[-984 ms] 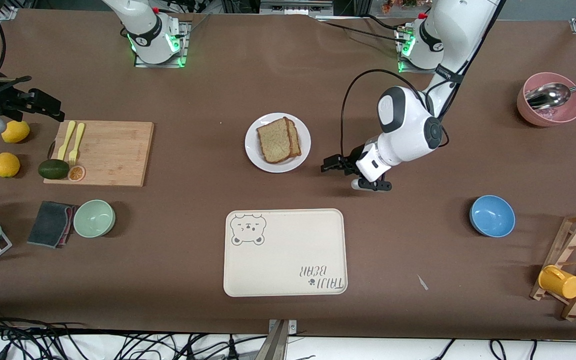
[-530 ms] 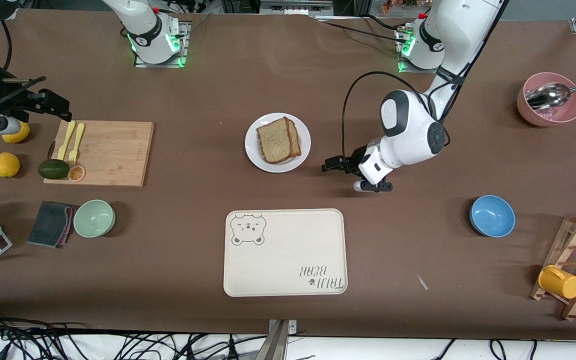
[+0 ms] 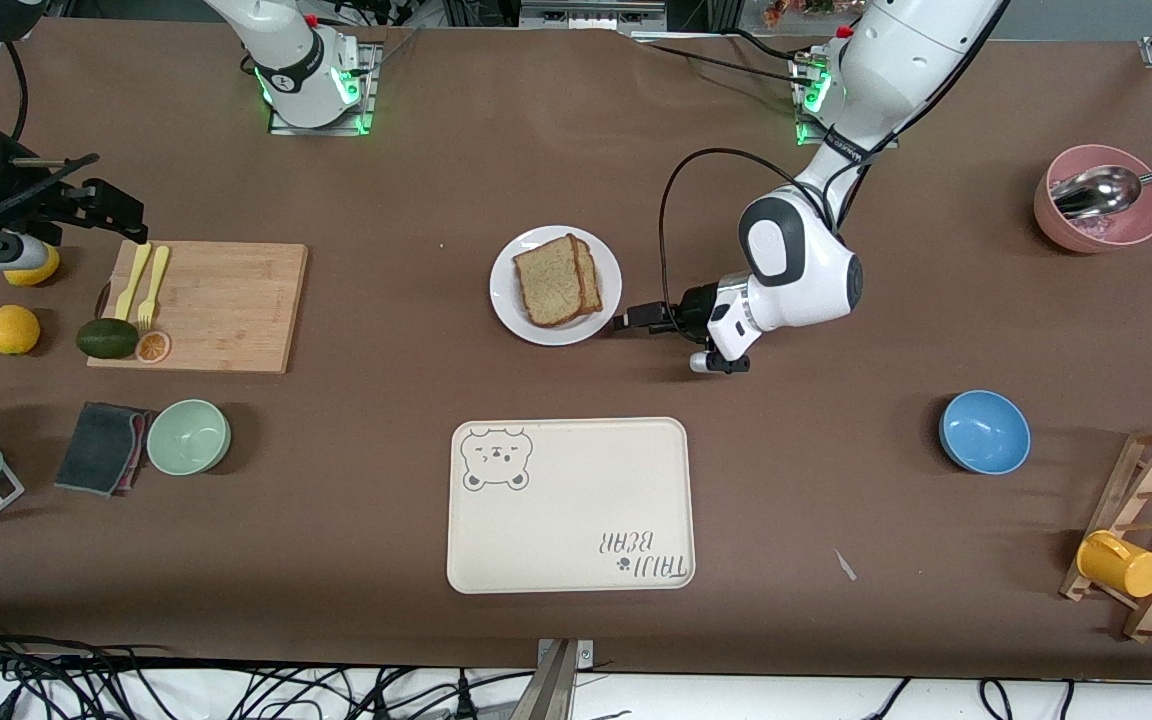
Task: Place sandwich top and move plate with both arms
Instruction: 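Lower the left gripper and close it on the plate rim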
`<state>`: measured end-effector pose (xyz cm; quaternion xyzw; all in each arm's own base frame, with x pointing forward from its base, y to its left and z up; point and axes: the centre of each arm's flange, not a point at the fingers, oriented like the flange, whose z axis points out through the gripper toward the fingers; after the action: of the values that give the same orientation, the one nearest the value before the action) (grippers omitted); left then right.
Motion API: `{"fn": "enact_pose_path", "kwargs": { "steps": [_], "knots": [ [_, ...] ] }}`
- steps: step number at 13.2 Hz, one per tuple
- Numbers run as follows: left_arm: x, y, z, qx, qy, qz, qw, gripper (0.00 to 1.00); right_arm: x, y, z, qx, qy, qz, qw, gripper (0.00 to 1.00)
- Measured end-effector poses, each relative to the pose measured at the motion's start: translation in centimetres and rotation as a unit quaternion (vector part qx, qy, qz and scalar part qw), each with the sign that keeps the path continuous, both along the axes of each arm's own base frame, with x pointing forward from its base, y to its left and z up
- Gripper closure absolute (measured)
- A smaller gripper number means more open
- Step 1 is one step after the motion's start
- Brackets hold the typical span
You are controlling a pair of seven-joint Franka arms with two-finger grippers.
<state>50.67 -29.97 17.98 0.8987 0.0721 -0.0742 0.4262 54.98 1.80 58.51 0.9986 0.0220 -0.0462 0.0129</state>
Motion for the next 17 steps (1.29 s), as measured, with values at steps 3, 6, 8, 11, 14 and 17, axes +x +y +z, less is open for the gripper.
{"fn": "enact_pose_path", "kwargs": {
  "steps": [3,6,8,11,14,17],
  "knots": [
    [-2.7,0.7,-2.3,-0.032,-0.031,-0.014,0.999,0.0,0.0,-0.1,0.0,0.0,0.0,-0.001,1.0,0.01],
    [-5.7,-0.2,-3.4,-0.051,-0.027,-0.012,0.998,0.0,0.0,-0.3,0.0,0.0,0.0,-0.003,1.0,0.01],
    [-7.8,-1.5,-3.0,-0.065,-0.014,-0.002,0.998,0.0,0.0,-0.4,0.0,0.0,0.0,-0.003,1.0,0.01],
    [-9.8,-1.3,-3.0,-0.064,-0.008,-0.002,0.998,0.1,0.0,-0.4,0.0,0.0,0.001,-0.003,1.0,0.01],
    [-10.9,-0.7,-4.0,-0.069,-0.02,0.011,0.997,0.09,0.0,-0.4,-0.1,0.0,0.001,-0.003,1.0,0.01],
    [-11.5,-0.5,-4.9,-0.067,-0.022,0.012,0.997,0.11,0.0,-0.4,-0.1,0.0,0.003,-0.004,1.0,0.01]
  ]
}}
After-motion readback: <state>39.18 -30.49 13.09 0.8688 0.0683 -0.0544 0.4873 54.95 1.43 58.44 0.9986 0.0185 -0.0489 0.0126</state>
